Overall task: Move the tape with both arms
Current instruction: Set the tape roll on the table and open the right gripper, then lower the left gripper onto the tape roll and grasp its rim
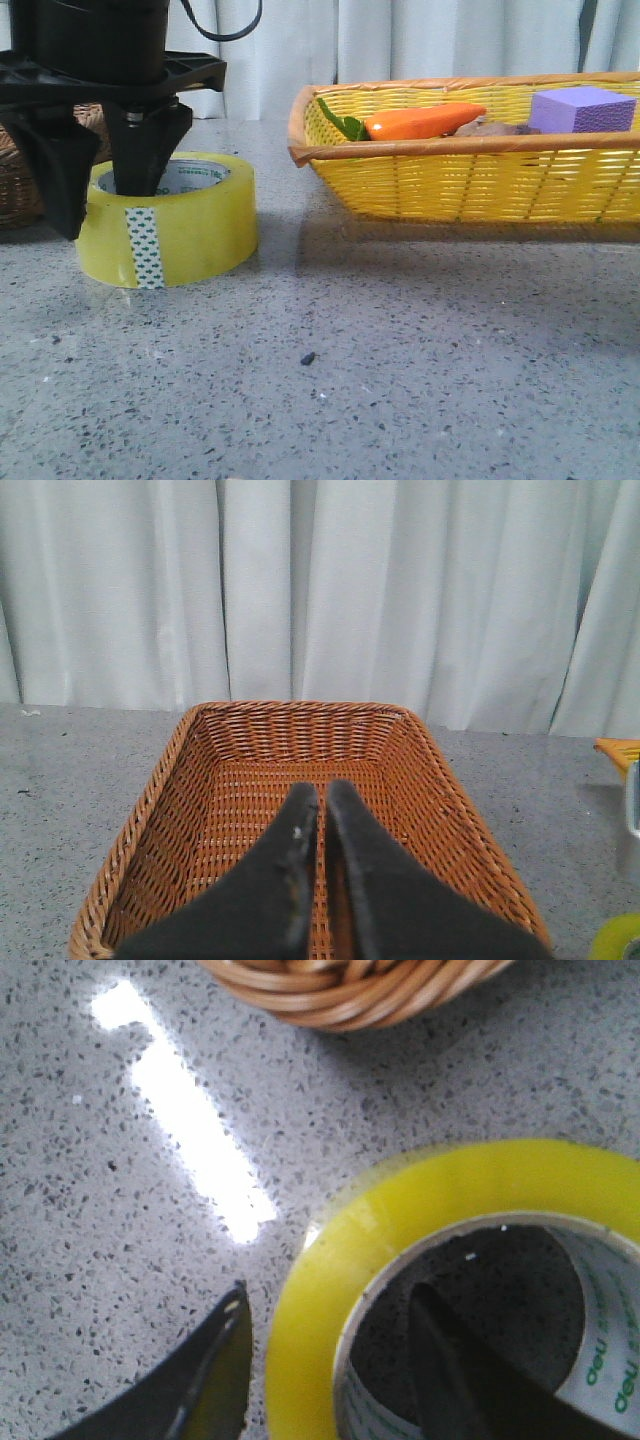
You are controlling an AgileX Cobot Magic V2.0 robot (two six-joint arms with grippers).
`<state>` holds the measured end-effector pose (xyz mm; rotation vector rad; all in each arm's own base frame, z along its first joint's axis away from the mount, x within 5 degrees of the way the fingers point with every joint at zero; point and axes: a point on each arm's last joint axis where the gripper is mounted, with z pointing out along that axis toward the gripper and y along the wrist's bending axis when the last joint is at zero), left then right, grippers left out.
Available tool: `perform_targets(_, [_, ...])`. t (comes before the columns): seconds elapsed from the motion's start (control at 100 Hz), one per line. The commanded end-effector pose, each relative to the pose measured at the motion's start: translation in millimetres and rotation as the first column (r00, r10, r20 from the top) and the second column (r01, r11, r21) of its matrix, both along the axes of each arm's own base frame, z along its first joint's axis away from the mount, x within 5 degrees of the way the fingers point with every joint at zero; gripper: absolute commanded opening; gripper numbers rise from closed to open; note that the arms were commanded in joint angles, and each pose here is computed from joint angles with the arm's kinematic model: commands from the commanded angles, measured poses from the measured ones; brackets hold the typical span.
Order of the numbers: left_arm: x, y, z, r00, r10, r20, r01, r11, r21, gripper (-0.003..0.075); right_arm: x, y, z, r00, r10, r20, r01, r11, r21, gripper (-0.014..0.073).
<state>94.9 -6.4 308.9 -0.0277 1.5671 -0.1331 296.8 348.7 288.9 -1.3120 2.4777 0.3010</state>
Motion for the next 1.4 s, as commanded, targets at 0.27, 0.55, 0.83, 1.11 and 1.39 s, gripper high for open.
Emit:
perform_targets(0.27, [0.6, 0.2, 18.2, 0.995, 0.003, 0.097, 0.0, 1.0, -0.028, -0.002, -23.9, -37.4, 101.9, 0.976, -0.017, 0.215, -0.013, 0.991, 0.133, 0.0022])
perform_targets(0.55, [-0.3, -1.6, 23.2, 0.994, -0.016, 0.112, 0.02, 0.999, -0.028, -0.002, -51.2, -80.4, 164.3, 0.931, -0.102, 0.35, 0.028, 0.977, 0.209, -0.0066])
perform_targets(0.83, [1.6, -17.3, 28.7, 0.979, -0.171, 0.11, 0.174, 0.985, -0.017, -0.002, -75.1, -119.9, 217.6, 0.837, -0.2, 0.509, 0.03, 0.946, 0.323, -0.0066])
perform_targets(1.11, [15.8, -44.3, 41.4, 0.933, -0.354, 0.073, 0.349, 0.935, 0.071, 0.0181, -97.1, -155.3, 240.9, 0.774, -0.294, 0.561, 0.073, 0.921, 0.382, -0.0066])
perform_targets(1.39, [33.3, -82.5, 51.0, 0.858, -0.513, -0.003, 0.512, 0.856, 0.076, 0.0405, -118.2, -188.6, 218.5, 0.704, -0.386, 0.596, 0.105, 0.887, 0.45, -0.0066])
